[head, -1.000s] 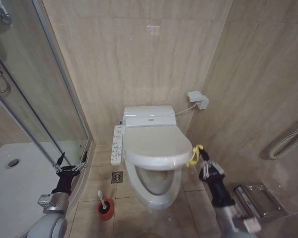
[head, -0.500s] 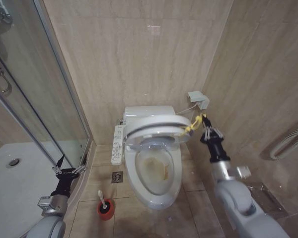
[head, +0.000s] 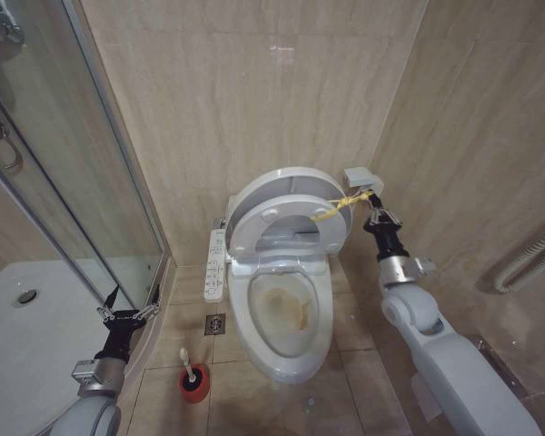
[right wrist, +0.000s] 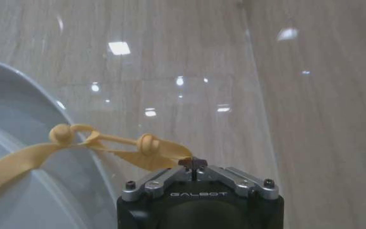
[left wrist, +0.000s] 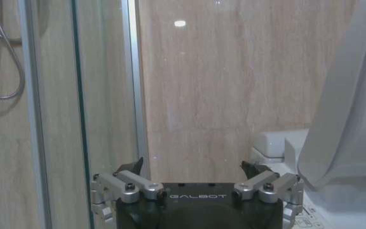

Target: Open the toilet lid, clean the toilet bowl with a toilet brush, close the toilet lid, and flush.

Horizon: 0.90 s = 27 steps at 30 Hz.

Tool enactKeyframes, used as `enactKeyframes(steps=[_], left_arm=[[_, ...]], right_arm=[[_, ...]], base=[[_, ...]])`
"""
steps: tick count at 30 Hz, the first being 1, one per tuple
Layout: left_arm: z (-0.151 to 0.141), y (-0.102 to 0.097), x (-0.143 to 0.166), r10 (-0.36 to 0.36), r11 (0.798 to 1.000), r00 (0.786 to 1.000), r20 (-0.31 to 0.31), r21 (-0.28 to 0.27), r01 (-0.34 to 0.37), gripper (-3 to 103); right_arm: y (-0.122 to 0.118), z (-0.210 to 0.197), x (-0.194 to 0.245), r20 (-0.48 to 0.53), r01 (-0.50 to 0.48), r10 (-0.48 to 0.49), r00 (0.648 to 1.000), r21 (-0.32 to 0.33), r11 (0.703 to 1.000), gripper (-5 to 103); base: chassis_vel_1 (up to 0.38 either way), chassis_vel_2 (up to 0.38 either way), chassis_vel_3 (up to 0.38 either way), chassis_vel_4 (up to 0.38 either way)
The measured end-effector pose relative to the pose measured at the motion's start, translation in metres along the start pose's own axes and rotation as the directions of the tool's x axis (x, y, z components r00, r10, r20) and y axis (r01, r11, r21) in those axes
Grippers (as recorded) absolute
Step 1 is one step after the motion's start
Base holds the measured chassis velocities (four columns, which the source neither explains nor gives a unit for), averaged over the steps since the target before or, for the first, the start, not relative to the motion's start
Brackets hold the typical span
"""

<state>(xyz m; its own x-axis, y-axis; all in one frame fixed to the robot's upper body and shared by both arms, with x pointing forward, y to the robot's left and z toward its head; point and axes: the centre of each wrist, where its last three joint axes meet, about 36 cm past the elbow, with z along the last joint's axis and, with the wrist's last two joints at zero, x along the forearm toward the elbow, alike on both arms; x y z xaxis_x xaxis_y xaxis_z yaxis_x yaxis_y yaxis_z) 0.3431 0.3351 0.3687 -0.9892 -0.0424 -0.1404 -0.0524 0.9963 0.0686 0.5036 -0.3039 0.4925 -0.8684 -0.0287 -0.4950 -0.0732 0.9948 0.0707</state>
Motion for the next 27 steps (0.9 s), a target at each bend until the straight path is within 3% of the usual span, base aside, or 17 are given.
enactKeyframes(steps=[6, 27], left_arm=[[0.003, 0.004, 0.001, -0.012, 1.000, 1.000, -0.010, -0.006, 0.012, 100], [0.012, 0.008, -0.005, -0.014, 1.000, 1.000, -0.028, -0.011, 0.014, 100]], right_arm=[[0.005, 0.013, -0.062, 0.006, 0.024, -0.024, 1.000, -0.005, 1.000, 0], [-0.022, 0.027, -0.158, -0.028, 0.020, -0.018, 0.999, 0.052, 0.998, 0]], base=[[0.000, 0.000, 0.000, 0.000], [0.000, 0.000, 0.000, 0.000]])
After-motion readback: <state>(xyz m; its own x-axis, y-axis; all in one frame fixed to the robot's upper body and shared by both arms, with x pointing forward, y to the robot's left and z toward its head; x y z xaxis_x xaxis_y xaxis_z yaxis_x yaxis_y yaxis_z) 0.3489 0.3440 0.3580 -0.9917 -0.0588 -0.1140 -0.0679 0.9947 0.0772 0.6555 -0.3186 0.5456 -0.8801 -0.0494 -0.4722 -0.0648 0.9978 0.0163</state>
